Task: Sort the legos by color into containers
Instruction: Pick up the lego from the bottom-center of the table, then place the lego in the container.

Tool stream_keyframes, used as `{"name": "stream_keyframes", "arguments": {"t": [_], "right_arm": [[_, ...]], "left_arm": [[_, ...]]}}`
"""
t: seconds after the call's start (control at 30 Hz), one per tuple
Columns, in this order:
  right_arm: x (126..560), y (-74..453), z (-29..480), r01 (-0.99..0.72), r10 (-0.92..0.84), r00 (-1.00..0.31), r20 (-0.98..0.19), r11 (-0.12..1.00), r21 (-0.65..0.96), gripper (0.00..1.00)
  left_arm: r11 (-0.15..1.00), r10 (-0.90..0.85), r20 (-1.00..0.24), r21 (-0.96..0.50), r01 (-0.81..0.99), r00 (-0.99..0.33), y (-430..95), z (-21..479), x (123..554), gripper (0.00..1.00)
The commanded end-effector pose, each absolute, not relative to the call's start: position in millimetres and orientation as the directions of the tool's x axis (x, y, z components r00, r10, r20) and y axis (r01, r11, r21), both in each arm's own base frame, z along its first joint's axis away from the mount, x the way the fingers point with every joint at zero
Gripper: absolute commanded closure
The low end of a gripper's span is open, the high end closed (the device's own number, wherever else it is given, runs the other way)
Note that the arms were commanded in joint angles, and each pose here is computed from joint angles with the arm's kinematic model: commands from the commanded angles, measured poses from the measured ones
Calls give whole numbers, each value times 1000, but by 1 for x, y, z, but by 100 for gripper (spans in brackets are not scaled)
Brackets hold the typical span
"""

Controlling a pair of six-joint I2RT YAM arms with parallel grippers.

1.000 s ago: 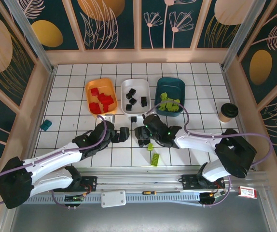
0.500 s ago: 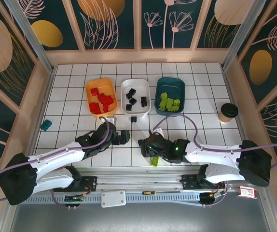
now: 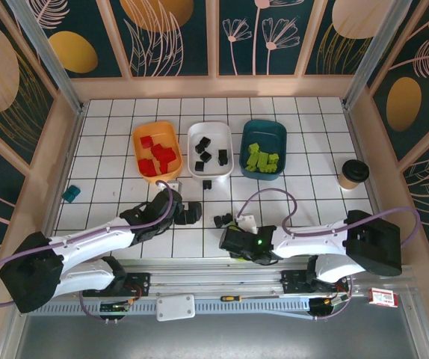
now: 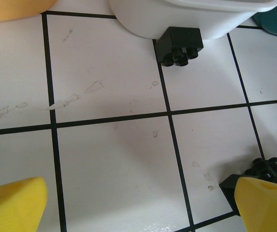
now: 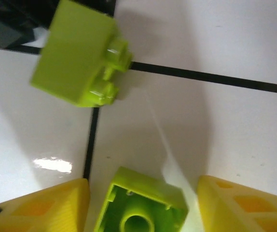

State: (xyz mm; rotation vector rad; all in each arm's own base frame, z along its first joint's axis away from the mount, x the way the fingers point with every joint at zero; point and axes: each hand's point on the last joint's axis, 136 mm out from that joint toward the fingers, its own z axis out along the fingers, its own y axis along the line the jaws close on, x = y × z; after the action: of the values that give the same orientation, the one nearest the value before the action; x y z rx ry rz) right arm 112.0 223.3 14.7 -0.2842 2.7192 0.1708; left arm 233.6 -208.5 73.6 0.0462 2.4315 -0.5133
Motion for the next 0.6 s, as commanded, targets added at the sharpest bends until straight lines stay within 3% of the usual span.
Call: {"name": "stream_keyframes", "arguments": {"t": [0.0,0.13,0.3,0.57], "right_arm": [[106,200,11,-198,-174,-909,-378,980,24,57],[113,206,24,-198,-153,-895,-418,978,66,74],[152,210,66,-190,-103,-840,-532,976,111,83],[291,191,159,-100,127,-632,-765,965,242,86]], "left_arm": [[923,-91,-622,-345,168,-778,-208,79,236,1],[923,-89,-618,-346,168,-781,-209,76,237,2],[924,-89,-617,-345,167,-782,-210,75,237,1],[916,-95,-612,-362,172,-785,-214,79,238,1]]}}
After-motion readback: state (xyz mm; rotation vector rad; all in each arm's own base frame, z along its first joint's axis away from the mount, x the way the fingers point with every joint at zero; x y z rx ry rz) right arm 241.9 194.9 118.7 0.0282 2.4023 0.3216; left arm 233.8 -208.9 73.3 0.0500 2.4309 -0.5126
